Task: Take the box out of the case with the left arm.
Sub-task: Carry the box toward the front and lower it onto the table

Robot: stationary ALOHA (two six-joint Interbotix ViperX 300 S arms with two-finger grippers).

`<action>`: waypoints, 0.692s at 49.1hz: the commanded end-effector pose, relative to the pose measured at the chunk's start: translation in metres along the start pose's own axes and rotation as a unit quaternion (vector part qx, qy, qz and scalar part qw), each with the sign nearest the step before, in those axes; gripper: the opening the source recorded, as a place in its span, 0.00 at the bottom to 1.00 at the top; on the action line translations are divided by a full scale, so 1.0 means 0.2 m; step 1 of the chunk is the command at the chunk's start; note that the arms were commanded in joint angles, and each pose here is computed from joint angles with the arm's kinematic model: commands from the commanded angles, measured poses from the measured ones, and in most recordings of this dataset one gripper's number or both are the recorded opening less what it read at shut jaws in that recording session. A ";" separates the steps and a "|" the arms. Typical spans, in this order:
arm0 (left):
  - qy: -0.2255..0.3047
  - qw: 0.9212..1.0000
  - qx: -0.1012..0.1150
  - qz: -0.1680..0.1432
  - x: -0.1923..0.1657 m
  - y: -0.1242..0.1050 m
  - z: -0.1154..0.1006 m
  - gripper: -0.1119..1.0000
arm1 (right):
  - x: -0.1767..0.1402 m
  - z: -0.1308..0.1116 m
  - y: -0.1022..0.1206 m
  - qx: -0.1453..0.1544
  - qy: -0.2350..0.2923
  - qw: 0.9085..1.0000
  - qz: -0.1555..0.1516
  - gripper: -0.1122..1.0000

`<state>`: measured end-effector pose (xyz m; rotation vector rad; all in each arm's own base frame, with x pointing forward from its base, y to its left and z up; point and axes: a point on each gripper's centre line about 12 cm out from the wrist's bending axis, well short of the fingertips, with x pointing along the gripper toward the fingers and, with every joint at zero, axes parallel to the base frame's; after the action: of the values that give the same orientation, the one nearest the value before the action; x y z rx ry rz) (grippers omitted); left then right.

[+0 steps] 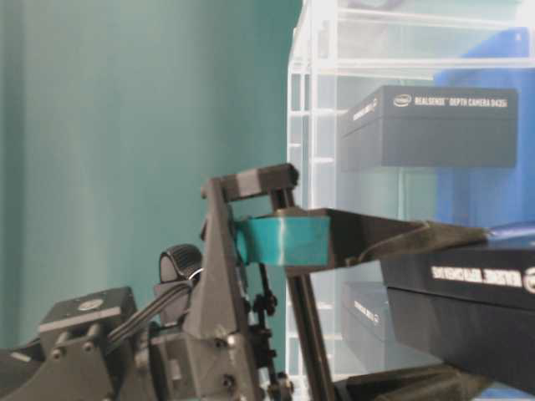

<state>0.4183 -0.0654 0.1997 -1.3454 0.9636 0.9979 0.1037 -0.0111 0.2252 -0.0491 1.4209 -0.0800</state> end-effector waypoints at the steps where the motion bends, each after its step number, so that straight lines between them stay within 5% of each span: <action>1: 0.002 1.000 0.002 -0.018 -0.05 -0.03 0.02 0.65 | -0.03 0.02 0.00 0.003 -0.009 1.000 0.000 0.09; 25: 0.020 0.999 0.025 -0.017 -0.03 -0.05 0.05 0.65 | -0.04 0.02 0.00 0.003 -0.011 1.000 0.000 0.09; 34: 0.038 0.999 0.007 -0.026 -0.05 -0.07 0.05 0.65 | -0.03 0.02 0.00 0.003 -0.010 1.000 0.001 0.09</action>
<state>0.4222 -0.0547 0.1916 -1.3426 1.0231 0.9538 0.1035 -0.0111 0.2252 -0.0478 1.4224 -0.0812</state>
